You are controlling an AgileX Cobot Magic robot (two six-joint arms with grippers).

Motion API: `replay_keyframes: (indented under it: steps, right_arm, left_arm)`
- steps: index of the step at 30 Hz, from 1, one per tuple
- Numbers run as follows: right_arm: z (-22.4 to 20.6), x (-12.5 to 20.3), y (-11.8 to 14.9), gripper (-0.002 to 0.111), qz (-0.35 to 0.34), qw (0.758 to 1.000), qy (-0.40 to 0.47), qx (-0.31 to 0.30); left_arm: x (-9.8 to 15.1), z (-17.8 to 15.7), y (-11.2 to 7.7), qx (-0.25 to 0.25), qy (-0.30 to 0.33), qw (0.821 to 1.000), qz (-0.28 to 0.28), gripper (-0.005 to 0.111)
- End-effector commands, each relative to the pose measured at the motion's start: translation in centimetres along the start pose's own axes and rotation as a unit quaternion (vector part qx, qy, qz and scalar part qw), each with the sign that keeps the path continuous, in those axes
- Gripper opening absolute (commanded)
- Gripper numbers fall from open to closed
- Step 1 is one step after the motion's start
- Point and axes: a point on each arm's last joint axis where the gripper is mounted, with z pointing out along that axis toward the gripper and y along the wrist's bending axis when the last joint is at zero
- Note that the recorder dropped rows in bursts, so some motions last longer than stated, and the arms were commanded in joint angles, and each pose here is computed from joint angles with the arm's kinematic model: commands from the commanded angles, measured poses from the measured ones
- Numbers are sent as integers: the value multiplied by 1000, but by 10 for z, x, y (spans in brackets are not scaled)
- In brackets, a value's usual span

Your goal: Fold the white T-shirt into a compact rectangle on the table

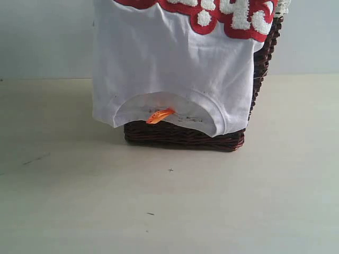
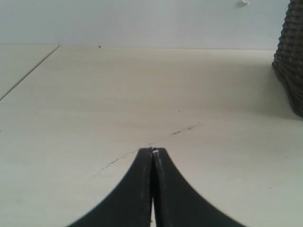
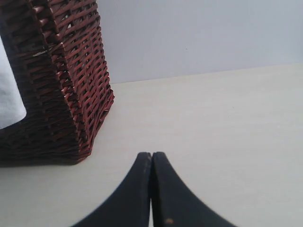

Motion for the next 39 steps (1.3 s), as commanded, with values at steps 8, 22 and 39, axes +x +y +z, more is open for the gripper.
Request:
replay_keyframes:
  steps: [8,22,39]
  right_arm:
    - [0,1,0,0,2,1000,-4,2]
    - [-3,-21,0,0,193,973,-123,-27]
    - [-4,-25,-1,0,355,923,-141,-48]
  left_arm:
    - [-1,0,0,-1,-9,1000,-4,0]
    - [-43,-11,0,-8,-246,969,23,0]
    - [-65,-28,-4,114,-374,894,-218,0]
